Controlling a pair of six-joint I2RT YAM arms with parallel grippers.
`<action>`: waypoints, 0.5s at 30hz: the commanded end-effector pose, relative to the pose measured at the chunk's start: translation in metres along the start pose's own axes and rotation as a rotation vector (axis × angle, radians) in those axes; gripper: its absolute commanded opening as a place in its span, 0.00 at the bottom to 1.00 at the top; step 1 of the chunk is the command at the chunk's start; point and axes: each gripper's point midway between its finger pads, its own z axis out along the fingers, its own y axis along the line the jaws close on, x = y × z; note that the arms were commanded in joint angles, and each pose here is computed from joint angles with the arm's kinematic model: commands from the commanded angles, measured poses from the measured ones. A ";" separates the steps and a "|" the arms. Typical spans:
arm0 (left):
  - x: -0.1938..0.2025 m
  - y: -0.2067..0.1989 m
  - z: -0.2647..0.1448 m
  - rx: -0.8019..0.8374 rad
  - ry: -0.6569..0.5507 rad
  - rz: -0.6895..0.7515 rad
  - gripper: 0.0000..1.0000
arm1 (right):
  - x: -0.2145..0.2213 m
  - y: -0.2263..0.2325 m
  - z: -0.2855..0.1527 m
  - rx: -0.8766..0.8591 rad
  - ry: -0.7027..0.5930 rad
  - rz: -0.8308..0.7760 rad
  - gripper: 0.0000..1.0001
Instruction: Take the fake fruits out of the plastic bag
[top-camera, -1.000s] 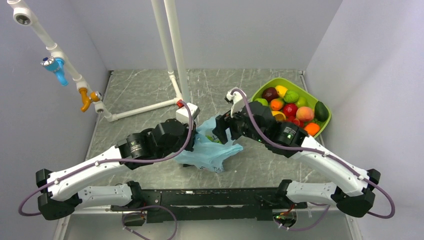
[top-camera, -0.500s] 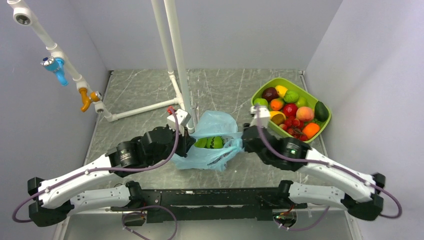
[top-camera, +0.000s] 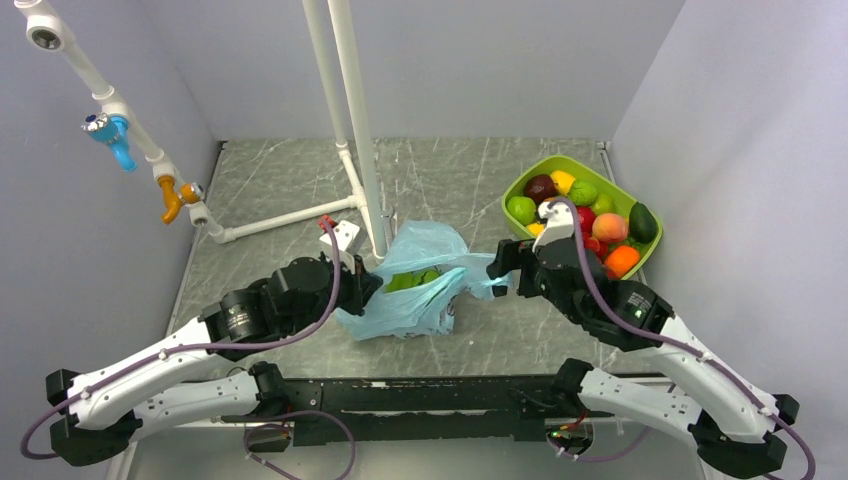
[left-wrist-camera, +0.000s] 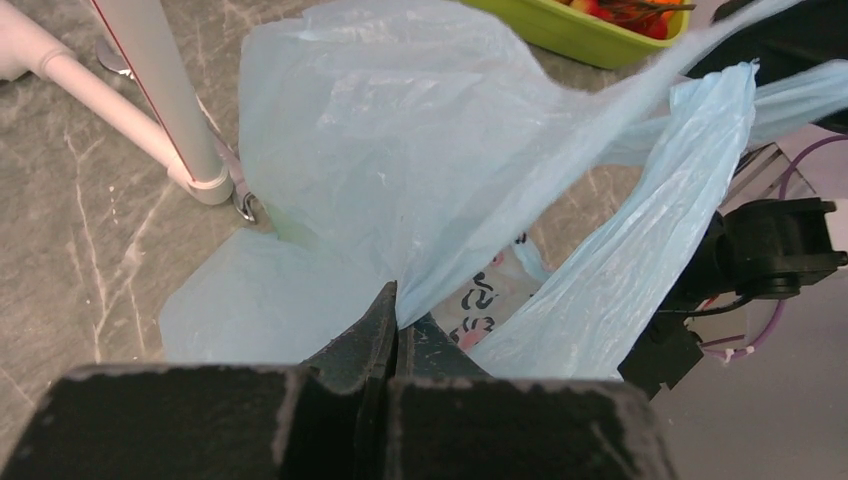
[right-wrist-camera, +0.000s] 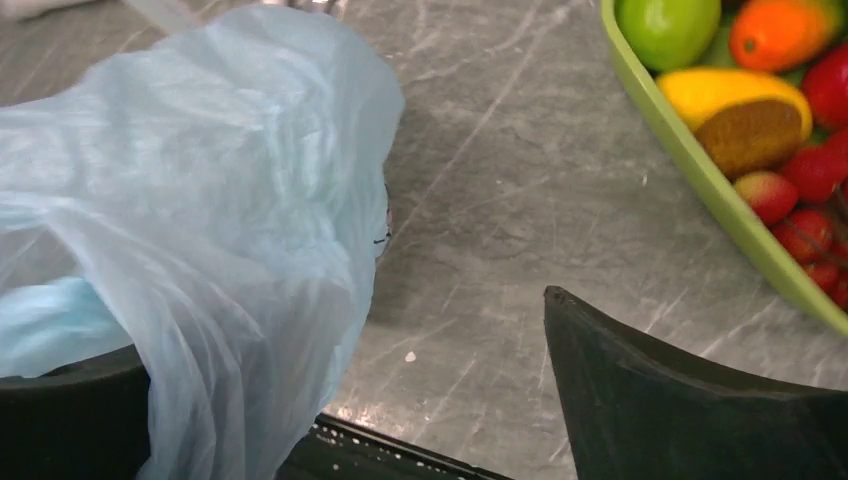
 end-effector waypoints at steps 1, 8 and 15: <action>0.001 -0.002 0.002 0.012 0.004 0.013 0.00 | -0.037 0.041 -0.044 -0.262 0.012 -0.116 0.99; -0.005 -0.006 0.003 0.027 -0.011 0.016 0.00 | -0.076 0.127 -0.113 -0.798 -0.043 -0.208 0.99; -0.013 -0.007 0.000 0.019 -0.021 0.016 0.00 | -0.092 0.081 -0.065 -0.424 -0.101 -0.173 1.00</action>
